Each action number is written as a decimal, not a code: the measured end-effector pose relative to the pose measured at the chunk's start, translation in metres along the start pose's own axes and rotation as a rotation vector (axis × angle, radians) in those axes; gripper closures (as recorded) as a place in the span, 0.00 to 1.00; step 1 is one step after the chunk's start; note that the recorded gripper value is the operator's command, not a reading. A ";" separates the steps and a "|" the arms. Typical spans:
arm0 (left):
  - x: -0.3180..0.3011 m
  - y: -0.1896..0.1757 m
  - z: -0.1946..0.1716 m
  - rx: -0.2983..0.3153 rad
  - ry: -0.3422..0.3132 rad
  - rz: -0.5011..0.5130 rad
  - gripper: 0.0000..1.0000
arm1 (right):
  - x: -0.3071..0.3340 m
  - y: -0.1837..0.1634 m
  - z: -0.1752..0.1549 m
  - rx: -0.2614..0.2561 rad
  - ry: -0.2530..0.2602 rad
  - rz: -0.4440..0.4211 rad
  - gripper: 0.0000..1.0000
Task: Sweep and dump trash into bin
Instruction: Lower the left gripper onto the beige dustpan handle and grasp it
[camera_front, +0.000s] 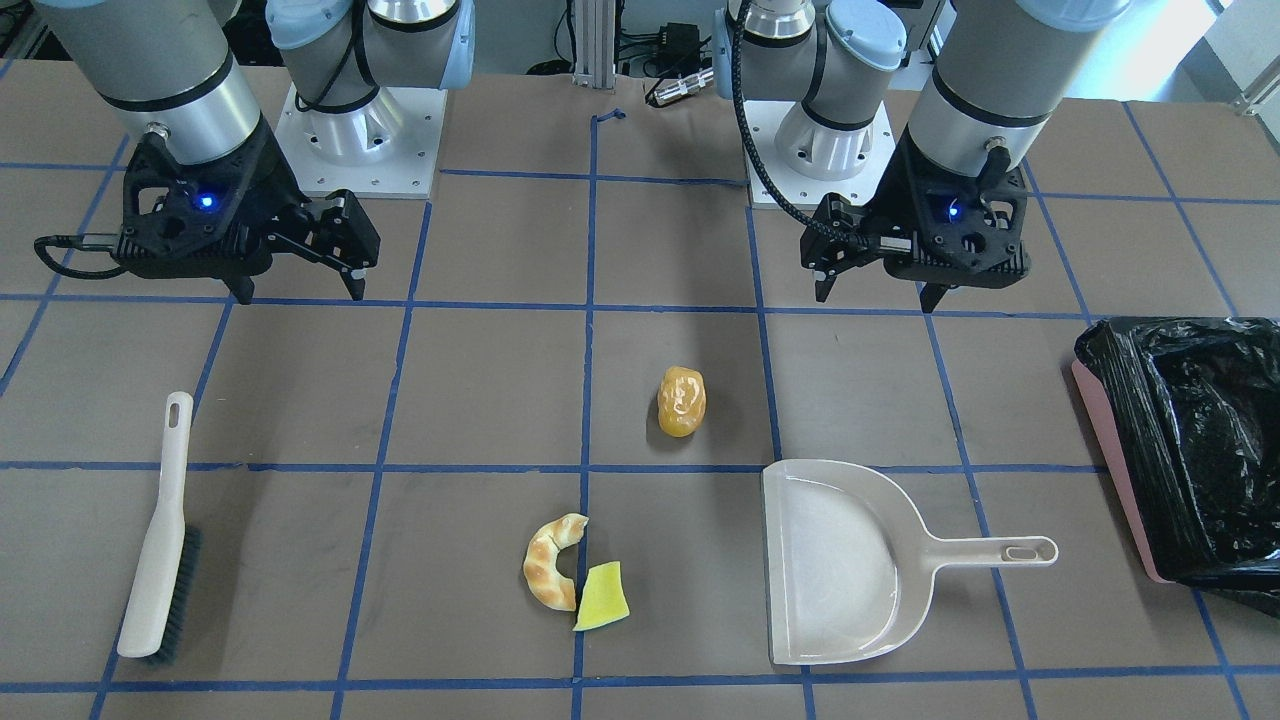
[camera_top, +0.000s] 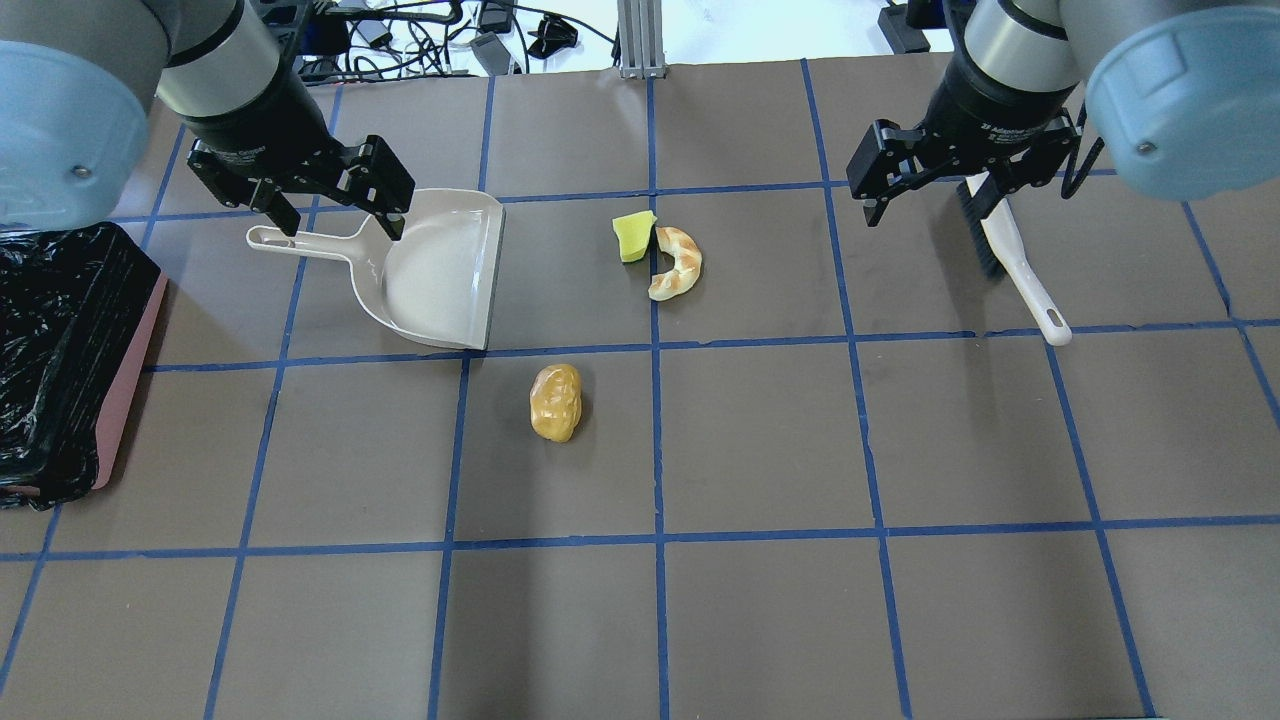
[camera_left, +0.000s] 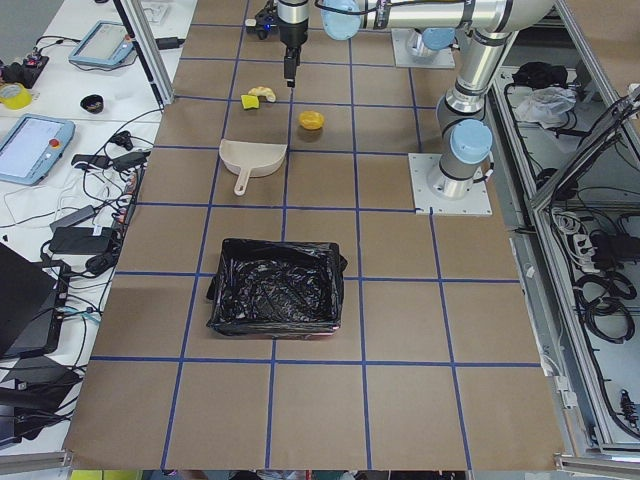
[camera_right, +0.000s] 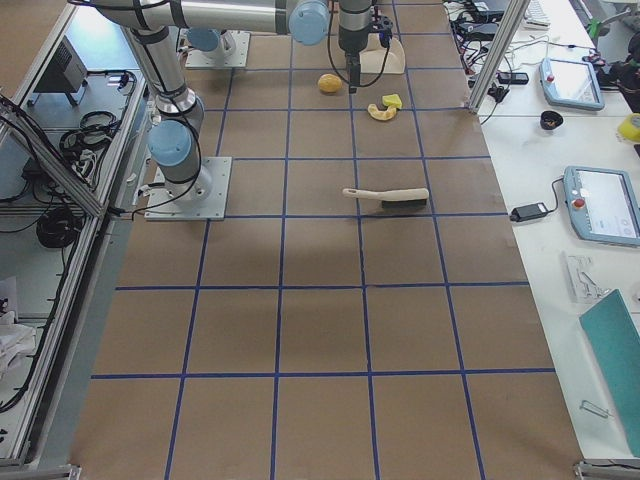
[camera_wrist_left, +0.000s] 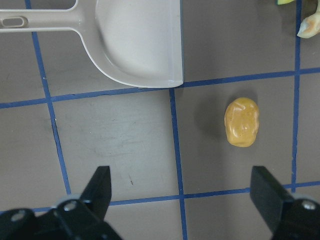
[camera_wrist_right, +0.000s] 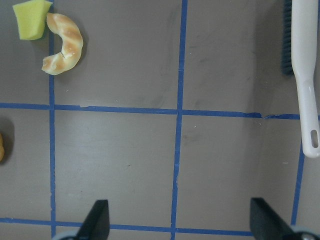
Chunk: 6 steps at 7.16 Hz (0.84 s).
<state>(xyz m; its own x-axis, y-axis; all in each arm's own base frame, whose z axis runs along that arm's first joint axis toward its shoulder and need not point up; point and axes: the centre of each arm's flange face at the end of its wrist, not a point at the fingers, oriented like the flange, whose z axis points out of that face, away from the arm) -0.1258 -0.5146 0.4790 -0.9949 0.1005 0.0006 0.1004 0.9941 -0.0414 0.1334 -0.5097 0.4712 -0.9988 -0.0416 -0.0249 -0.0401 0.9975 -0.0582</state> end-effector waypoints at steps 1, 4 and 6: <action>0.000 0.000 0.000 0.000 -0.001 0.007 0.00 | 0.000 -0.001 -0.001 0.010 0.001 0.006 0.00; -0.006 -0.002 0.003 -0.006 -0.004 0.008 0.00 | 0.001 0.000 -0.005 0.022 0.006 0.018 0.00; -0.025 -0.007 0.008 -0.015 -0.004 -0.094 0.00 | 0.001 0.000 -0.004 0.022 0.006 0.021 0.00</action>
<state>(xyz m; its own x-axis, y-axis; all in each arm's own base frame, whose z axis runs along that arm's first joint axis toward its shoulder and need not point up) -0.1018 -0.5241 0.4714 -1.0000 0.0071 -0.0002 0.0071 0.9996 -0.0262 0.1326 -0.5099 0.4753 -0.9996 -0.0207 -0.0199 -0.0190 0.9966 -0.0801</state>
